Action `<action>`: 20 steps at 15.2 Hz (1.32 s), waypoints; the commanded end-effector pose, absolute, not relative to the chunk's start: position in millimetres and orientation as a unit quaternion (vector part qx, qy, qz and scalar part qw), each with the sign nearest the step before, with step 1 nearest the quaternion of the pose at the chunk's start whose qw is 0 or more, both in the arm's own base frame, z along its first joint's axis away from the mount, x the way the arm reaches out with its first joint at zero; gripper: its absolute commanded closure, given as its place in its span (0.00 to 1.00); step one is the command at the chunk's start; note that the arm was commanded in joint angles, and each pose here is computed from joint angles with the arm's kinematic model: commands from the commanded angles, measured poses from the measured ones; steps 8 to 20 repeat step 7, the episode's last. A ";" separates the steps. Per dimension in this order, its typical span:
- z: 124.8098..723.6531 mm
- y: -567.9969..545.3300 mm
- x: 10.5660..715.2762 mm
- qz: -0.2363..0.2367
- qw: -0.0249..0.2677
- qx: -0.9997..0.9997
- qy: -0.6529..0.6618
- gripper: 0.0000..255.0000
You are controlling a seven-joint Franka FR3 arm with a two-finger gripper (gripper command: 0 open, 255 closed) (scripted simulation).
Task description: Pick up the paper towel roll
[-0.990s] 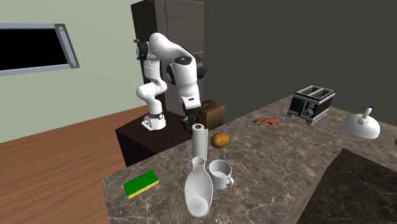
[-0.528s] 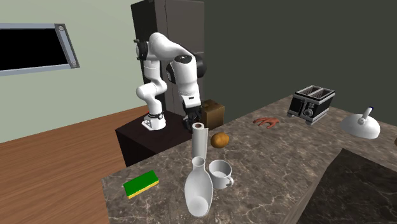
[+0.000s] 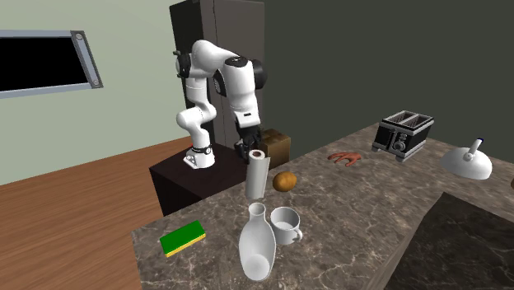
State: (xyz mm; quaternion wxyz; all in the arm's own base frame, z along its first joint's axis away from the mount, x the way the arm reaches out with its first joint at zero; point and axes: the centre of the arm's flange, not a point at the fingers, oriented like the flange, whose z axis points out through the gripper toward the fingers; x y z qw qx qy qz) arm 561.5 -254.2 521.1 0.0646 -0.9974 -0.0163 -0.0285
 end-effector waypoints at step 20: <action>553.8 -253.5 561.8 -0.028 0.065 -0.997 -0.016 1.00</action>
